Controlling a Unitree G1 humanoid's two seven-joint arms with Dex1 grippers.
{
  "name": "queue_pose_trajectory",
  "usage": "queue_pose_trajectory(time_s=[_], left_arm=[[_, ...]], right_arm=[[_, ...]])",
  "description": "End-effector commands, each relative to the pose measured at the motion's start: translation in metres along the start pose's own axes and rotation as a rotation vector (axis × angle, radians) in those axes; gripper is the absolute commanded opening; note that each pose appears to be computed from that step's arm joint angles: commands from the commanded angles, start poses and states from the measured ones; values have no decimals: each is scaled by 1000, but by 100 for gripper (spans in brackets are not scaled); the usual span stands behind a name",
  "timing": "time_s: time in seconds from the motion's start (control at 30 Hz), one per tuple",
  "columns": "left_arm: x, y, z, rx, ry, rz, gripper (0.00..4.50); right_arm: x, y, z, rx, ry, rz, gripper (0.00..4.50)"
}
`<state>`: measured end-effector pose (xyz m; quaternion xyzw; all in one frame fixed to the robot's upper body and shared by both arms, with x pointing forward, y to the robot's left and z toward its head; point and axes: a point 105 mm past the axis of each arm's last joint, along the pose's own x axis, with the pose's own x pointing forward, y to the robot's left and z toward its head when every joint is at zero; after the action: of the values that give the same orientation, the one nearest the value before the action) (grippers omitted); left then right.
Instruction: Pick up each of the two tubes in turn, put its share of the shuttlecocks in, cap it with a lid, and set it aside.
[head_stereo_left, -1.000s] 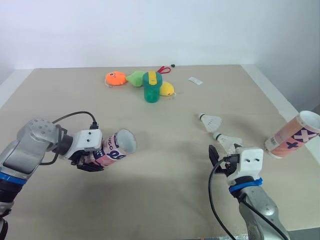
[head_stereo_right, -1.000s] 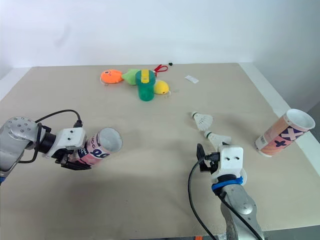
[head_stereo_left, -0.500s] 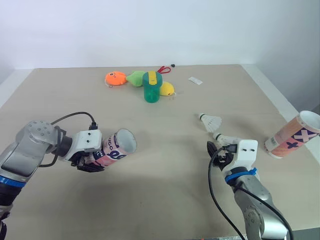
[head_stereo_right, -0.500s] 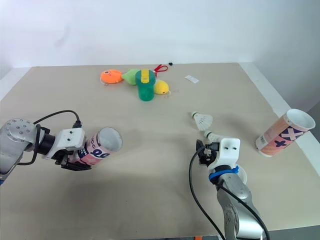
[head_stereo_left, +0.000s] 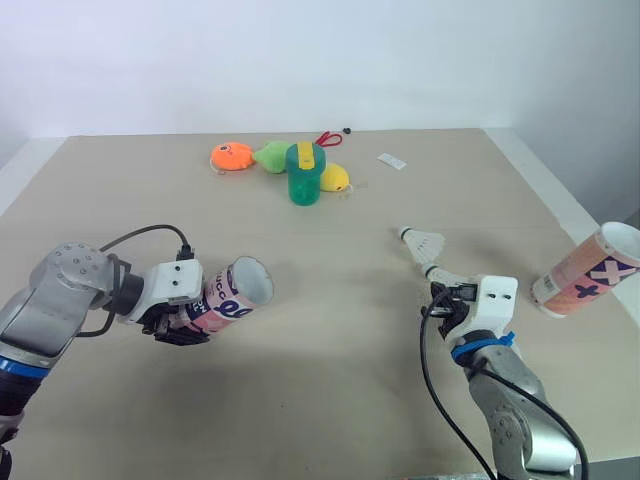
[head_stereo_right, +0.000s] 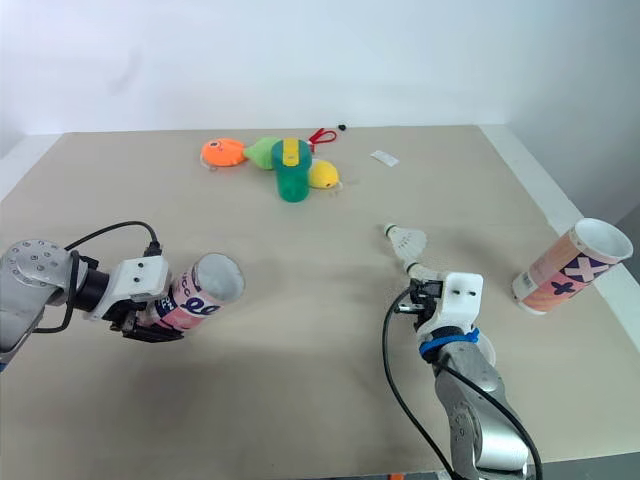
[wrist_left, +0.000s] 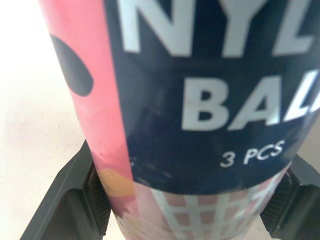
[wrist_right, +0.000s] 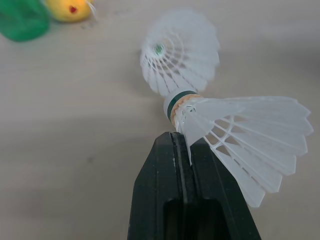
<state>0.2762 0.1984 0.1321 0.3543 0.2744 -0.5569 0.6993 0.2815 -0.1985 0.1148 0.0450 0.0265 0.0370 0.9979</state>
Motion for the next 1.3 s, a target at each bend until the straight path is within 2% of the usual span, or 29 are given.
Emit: queue_pose_trajectory(time_s=[0.03, 0.17, 0.23, 0.3, 0.4, 0.63, 0.9, 1.13, 1.2, 1.23, 1.3], left_arm=[[9, -9, 1, 1, -9, -61, 337], [9, -8, 1, 4, -6, -61, 337], [9, -7, 1, 5, -4, -63, 337], [9, -6, 1, 6, -4, -65, 337], [9, -4, 2, 6, -2, -69, 337], [8, 1, 2, 8, 6, -78, 337], [6, 4, 2, 14, 12, -83, 337], [6, 4, 3, 16, 8, -76, 337], [6, 4, 3, 15, 9, -75, 337], [6, 4, 3, 15, 9, -74, 337], [5, 4, 2, 15, 11, -71, 337]], right_arm=[[-18, 22, 47, -8, -217, 177, 2], [-31, 63, 49, -41, -197, 499, 2], [-40, 95, 53, -81, -167, 735, 2], [-44, 112, 61, -103, -162, 864, 2], [-40, 131, 75, -241, -183, 1016, 2], [-30, 157, 78, -398, -154, 1201, 2], [-17, 190, 76, -567, -191, 1333, 2], [-24, 207, 63, -565, -164, 1428, 2], [-23, 207, 64, -551, -164, 1425, 70], [-23, 206, 65, -538, -163, 1423, 90], [-23, 204, 70, -495, -182, 1403, 183]])
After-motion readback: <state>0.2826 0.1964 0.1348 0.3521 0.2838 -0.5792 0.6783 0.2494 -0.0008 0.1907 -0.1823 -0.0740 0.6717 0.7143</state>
